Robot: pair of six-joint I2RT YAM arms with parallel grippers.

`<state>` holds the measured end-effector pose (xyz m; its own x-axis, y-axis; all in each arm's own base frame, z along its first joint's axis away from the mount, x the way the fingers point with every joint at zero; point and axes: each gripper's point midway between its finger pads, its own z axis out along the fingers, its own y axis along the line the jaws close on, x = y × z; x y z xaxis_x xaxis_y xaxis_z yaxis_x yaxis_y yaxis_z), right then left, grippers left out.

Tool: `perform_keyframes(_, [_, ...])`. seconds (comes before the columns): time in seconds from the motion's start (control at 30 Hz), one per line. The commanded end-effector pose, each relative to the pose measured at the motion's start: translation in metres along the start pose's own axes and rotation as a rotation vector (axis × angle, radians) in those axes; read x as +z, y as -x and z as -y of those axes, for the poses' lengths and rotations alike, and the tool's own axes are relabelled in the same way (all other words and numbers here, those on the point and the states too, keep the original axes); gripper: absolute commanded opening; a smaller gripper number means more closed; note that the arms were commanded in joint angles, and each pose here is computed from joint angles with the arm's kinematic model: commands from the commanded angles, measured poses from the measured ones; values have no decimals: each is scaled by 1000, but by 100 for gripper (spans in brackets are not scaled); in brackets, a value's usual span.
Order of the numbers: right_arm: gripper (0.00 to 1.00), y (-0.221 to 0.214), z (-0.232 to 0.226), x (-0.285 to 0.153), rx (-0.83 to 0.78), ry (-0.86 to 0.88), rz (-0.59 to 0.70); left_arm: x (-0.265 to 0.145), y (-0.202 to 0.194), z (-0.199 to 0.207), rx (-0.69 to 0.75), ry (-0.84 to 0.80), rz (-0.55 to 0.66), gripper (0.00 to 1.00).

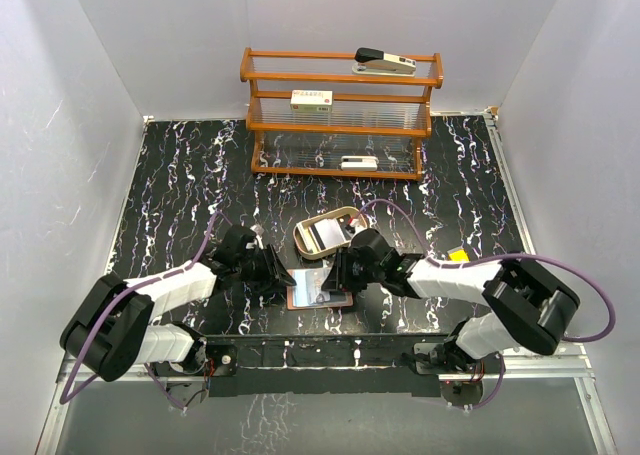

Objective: Put the credit cards into the card holder
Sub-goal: Insert the credit card into the card holder.

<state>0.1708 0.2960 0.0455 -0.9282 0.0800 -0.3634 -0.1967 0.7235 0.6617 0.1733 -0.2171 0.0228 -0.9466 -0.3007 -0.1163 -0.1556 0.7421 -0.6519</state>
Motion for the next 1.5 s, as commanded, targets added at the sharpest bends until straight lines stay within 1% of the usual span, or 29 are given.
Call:
perform_keyframes(0.0, [24,13,-28,7,-42,51,20,1,-13,-5,-19,-4,-47,38])
perform_keyframes(0.1, [25,13,-32,12,-72,47,12,1,-14,-5,-20,-6,-52,37])
perform_keyframes(0.2, [25,13,-35,15,-89,42,13,2,-15,-4,-23,-13,-55,34])
perform_keyframes(0.43, [25,12,-40,23,-107,37,-10,2,-15,-1,-19,-29,-56,33])
perform_keyframes(0.53, [27,10,-38,23,-133,19,-23,2,-14,2,-9,-34,-57,33])
perform_keyframes(0.63, [32,13,-30,18,-156,-31,-17,0,-11,2,3,-20,-49,33])
perform_keyframes(0.8, [46,19,-27,1,-199,-81,2,-8,-3,4,37,-3,-7,37])
perform_keyframes(0.87, [50,26,-31,-6,-217,-90,20,-12,1,5,53,10,18,39])
perform_keyframes(1.0, [53,44,-43,-15,-250,-95,72,-22,11,7,84,27,76,41])
perform_keyframes(1.13, [54,47,-44,-9,-252,-107,67,-28,16,10,99,21,115,41])
perform_keyframes(1.27, [53,38,-41,1,-225,-93,30,-25,13,10,94,11,99,40])
perform_keyframes(1.47, [53,25,-28,9,-190,-101,0,-14,6,9,71,-16,55,33])
